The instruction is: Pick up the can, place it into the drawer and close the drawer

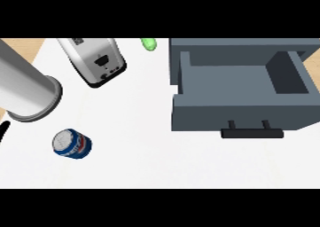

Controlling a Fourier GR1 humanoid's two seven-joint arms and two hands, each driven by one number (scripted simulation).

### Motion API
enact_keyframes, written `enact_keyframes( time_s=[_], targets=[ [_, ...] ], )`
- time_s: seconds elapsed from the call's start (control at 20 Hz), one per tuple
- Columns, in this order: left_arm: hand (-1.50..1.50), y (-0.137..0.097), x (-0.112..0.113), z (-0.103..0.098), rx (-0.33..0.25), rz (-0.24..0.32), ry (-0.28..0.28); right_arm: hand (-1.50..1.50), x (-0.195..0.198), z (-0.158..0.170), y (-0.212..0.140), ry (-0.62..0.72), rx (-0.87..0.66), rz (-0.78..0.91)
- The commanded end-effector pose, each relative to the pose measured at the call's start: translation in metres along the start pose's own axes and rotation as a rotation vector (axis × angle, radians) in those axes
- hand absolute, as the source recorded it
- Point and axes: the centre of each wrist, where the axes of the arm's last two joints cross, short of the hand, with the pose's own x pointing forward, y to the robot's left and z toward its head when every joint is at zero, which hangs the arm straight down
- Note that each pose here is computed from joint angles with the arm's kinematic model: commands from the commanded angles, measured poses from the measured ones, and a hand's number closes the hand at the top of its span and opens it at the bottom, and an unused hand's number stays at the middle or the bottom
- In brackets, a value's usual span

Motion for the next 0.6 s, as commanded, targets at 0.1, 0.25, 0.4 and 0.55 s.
enact_keyframes(
  time_s=[0.1, 0.25, 0.4, 0.55],
  targets=[
    [-1.5, -0.009, -0.023, -0.02, 0.006, -0.003, 0.007, -1.5, -0.001, 0.012, -0.007, 0.018, 0.006, 0.004],
    [-1.5, -0.002, -0.06, -0.029, 0.016, -0.012, 0.044, -1.5, 0.018, 0.01, -0.016, 0.015, 0.0, 0.01],
    [-1.5, 0.005, -0.059, -0.034, 0.031, -0.02, 0.058, -1.5, 0.01, -0.005, -0.012, 0.011, 0.02, 0.013],
    [-1.5, 0.003, -0.082, -0.041, 0.044, -0.049, 0.056, -1.5, 0.011, 0.003, -0.01, -0.01, 0.013, 0.007]
  ],
)
